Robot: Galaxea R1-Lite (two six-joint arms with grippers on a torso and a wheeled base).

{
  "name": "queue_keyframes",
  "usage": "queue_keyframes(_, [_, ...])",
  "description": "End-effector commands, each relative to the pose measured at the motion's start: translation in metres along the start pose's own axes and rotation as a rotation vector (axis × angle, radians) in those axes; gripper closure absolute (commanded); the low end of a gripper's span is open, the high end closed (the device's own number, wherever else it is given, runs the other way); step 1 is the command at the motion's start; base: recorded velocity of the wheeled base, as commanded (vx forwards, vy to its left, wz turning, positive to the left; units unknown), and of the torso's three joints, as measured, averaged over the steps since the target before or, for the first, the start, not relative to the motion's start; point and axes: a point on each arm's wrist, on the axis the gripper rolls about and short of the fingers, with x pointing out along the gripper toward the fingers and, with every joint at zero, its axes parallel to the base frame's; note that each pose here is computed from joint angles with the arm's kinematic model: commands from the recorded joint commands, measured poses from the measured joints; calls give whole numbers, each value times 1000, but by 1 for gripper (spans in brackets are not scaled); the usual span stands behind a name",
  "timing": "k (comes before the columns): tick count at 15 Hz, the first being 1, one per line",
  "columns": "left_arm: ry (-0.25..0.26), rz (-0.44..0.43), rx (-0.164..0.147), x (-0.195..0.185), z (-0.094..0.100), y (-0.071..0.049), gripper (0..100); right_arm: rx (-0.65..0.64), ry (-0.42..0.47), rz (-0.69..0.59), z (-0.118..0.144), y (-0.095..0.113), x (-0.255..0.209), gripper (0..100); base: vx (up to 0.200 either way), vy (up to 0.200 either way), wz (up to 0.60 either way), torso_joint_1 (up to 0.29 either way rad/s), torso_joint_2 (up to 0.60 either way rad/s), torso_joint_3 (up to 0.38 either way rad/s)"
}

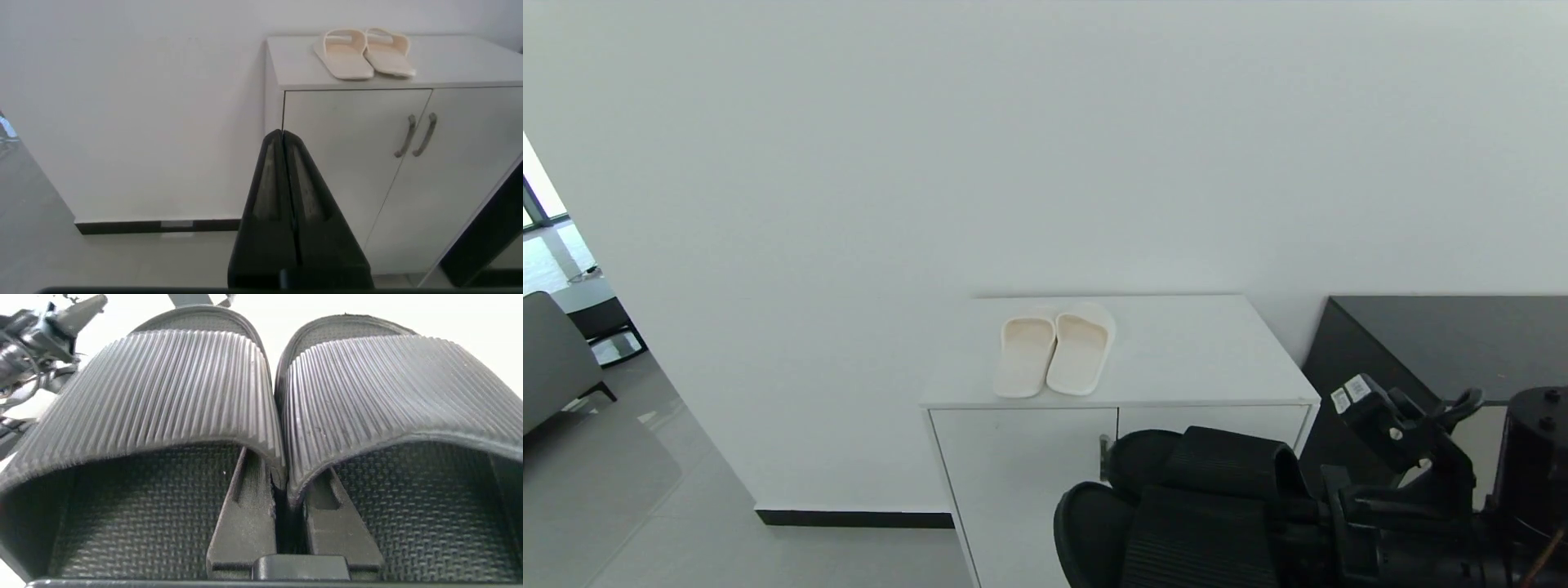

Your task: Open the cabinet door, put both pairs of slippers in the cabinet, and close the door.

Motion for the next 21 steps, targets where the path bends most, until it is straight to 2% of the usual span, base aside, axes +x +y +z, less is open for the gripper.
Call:
queue_keyframes(1, [1,0,1,0,0,0,100,5,11,9,-5,0,-4,100,0,-200,0,17,2,2])
queue_keyframes(12, [2,0,1,0,0,0,100,-20,31,13,-10,-1,-4,100,0,-200,0,4,0,3])
queue_keyframes(21, [1,2,-3,0,0,0,100,-6,61,7,-16,-4,0,100,0,0,0,0,0,0])
